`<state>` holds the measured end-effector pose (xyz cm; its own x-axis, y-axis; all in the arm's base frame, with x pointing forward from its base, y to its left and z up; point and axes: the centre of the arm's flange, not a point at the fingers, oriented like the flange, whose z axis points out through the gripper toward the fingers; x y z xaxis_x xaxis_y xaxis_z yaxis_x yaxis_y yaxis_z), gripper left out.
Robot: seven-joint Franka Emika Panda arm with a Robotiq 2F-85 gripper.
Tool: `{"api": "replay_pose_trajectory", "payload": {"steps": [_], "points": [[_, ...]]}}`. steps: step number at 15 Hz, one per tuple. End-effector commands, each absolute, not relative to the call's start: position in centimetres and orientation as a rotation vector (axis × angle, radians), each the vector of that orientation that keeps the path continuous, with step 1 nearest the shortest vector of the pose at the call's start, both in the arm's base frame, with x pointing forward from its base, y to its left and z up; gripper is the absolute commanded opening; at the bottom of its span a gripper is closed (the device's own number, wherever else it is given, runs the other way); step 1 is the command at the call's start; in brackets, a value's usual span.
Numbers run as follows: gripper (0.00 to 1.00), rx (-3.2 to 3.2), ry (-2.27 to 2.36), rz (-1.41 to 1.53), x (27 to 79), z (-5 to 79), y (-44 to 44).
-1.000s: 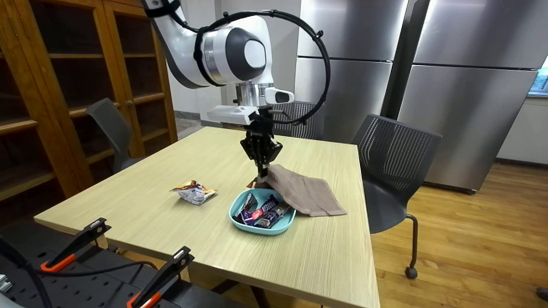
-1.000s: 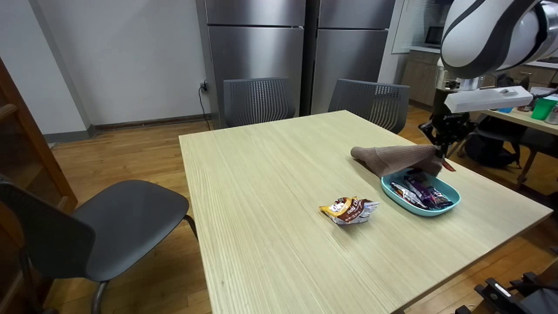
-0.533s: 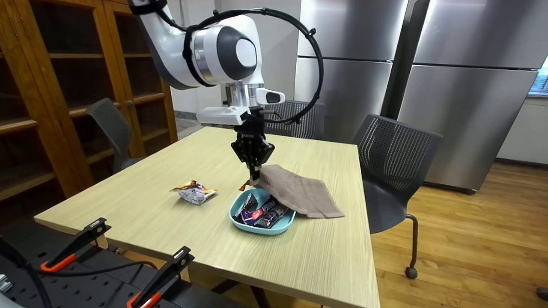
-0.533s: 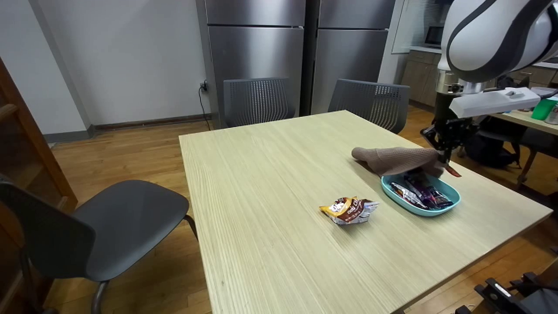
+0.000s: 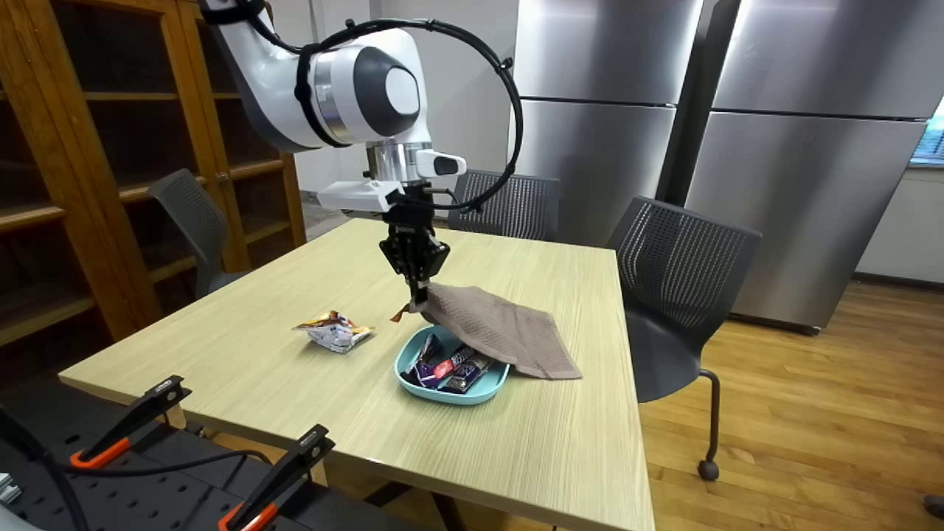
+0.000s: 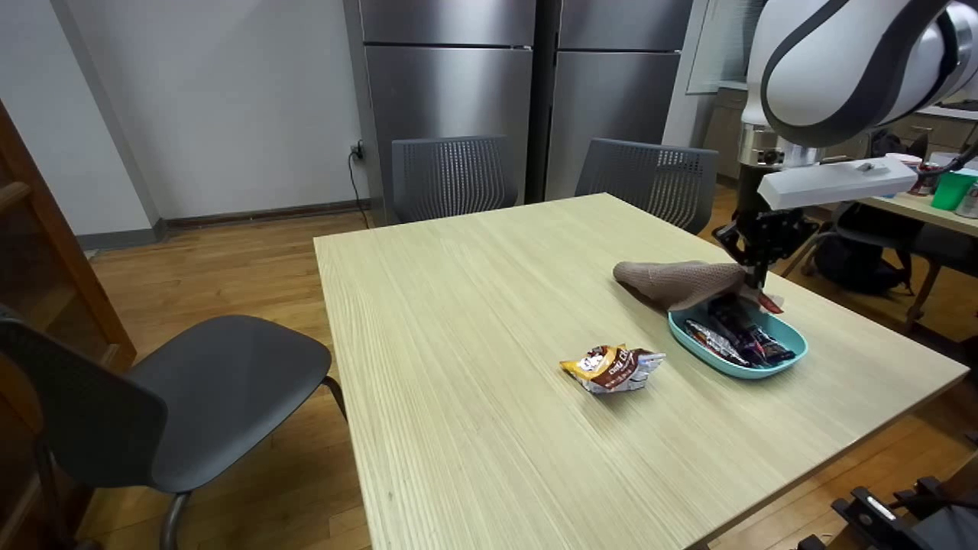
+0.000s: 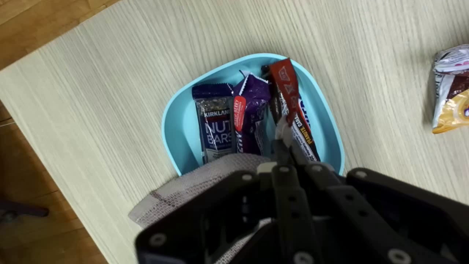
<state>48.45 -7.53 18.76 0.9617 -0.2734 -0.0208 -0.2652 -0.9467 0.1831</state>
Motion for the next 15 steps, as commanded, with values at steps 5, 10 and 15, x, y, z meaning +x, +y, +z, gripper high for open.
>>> {"api": "replay_pose_trajectory", "payload": {"steps": [5,10,15], "points": [[0.01,2.915,-0.368,-0.092,46.1,20.1,-5.8],[0.01,2.911,-0.311,-0.097,44.4,20.5,-5.7],[0.01,2.915,-0.268,-0.127,43.1,21.0,-5.3]]}}
